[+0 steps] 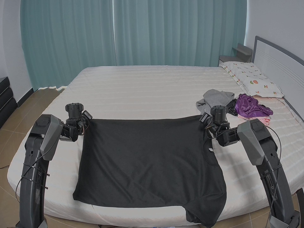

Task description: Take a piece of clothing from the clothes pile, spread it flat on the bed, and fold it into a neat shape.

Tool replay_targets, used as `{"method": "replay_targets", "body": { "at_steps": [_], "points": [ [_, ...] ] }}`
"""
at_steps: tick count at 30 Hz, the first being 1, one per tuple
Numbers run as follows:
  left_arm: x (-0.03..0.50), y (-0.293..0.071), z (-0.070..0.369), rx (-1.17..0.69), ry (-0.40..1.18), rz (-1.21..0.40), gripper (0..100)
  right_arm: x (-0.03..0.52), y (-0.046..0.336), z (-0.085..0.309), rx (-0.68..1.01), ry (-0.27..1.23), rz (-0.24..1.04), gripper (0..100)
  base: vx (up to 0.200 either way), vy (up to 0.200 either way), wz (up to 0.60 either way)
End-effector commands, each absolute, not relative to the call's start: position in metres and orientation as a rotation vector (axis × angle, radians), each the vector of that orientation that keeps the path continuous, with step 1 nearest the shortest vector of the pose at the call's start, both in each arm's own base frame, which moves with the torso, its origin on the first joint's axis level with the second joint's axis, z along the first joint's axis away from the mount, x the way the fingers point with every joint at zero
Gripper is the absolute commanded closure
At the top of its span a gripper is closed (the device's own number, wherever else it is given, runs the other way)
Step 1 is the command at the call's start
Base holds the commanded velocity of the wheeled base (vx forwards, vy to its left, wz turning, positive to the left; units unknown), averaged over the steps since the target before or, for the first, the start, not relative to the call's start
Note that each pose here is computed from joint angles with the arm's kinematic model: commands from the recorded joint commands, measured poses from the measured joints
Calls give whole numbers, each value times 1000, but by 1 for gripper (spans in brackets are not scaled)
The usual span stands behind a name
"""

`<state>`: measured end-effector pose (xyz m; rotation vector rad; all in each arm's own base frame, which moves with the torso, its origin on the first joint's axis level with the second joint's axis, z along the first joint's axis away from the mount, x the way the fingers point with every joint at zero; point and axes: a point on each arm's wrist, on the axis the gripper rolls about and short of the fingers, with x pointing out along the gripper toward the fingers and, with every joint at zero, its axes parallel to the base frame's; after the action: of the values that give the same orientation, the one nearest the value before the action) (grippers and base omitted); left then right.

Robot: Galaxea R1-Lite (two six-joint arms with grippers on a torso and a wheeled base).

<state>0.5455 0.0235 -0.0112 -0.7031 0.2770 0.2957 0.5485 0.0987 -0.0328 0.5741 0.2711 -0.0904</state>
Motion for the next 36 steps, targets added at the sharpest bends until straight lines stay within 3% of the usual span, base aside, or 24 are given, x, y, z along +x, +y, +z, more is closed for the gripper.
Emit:
{"method": "replay_targets", "body": {
  "at_steps": [1,8,9,15,17,21,26,29,36],
  "points": [
    [547,21,-22,-702,293,295,100,547,100,-49,567,301,-93,100,0,0,0],
    [549,21,-33,-702,307,302,100,545,103,-63,554,335,-97,100,0,0,0],
    [549,21,-34,-702,308,302,0,545,103,-64,553,336,-97,0,0,0,0],
    [547,20,-36,-698,319,306,0,546,103,-50,560,307,-93,0,0,0,0],
    [543,21,-31,-697,325,311,0,548,100,-15,579,250,-82,0,0,0,0],
    [535,22,-10,-699,321,310,0,536,96,10,582,254,-85,0,0,0,0],
    [501,31,38,-713,345,301,0,476,90,36,574,361,-63,0,0,0,0],
    [465,41,58,-741,401,269,0,424,83,38,580,454,14,0,0,0,0],
    [376,39,58,-777,548,223,0,330,77,32,660,599,99,0,0,0,0]
  ]
}}
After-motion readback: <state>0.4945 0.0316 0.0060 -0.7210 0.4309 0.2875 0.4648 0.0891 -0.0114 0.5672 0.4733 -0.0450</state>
